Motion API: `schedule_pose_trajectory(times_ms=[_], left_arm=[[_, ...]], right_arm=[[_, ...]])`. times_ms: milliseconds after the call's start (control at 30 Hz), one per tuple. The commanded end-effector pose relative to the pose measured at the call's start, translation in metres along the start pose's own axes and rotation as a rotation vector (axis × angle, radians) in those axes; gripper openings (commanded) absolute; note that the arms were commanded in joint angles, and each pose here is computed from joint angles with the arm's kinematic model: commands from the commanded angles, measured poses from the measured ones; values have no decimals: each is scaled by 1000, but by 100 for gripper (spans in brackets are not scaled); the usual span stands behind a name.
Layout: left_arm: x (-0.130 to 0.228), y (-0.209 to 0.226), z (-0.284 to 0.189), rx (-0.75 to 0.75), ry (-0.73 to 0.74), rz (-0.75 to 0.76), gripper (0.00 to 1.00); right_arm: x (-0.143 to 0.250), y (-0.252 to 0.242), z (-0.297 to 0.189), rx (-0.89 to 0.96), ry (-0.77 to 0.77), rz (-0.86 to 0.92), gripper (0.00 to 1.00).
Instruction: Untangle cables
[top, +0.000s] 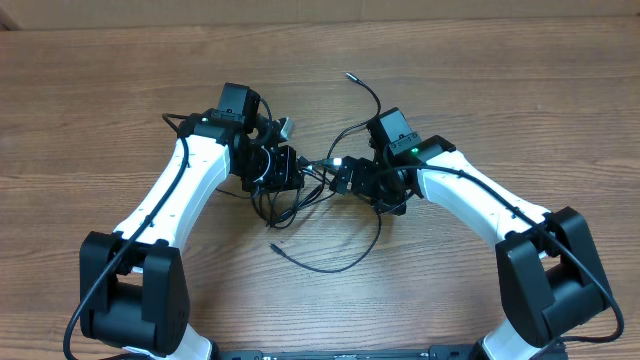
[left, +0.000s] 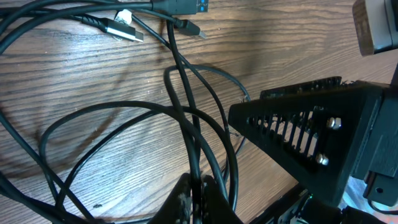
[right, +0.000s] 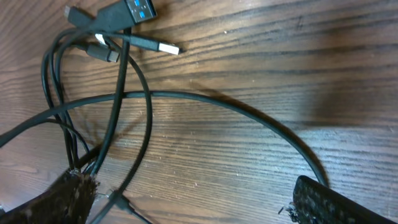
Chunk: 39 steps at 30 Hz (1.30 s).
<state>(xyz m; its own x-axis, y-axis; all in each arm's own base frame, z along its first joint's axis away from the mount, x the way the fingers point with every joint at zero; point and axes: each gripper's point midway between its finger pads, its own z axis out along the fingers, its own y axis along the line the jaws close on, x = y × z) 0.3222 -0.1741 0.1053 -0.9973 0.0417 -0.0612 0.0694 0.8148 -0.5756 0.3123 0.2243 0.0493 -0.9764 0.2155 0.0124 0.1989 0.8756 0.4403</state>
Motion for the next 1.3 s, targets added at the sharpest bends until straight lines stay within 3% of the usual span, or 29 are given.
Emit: schedule_pose_trajectory(times_ms=[0,433,833,933,1067,1133,1267], left_arm=[[-8,-5,-6,6,-26,43,9],[-11,5,-7,-52,-41,40,9],[-37,-17,-44,57,-114,38,5],[-38,-20,-48,56,-112,35,7],[-19,-10,-44,-2,-43,-9,18],[-8,-1,-42,-58,-3,-22,20],[16,14,-34,-150,79,-18,20]], right_arm=[[2,-2,4,4,-3,2,100],[2,-9,9,19,-15,2,100],[5,-23,0,-13,65,92,100],[8,-14,-5,-98,117,115,100],[13,-4,-11,-182,174,136,100],[16,-4,-12,-186,191,142,97],[23,-6,-11,-168,214,152,76]])
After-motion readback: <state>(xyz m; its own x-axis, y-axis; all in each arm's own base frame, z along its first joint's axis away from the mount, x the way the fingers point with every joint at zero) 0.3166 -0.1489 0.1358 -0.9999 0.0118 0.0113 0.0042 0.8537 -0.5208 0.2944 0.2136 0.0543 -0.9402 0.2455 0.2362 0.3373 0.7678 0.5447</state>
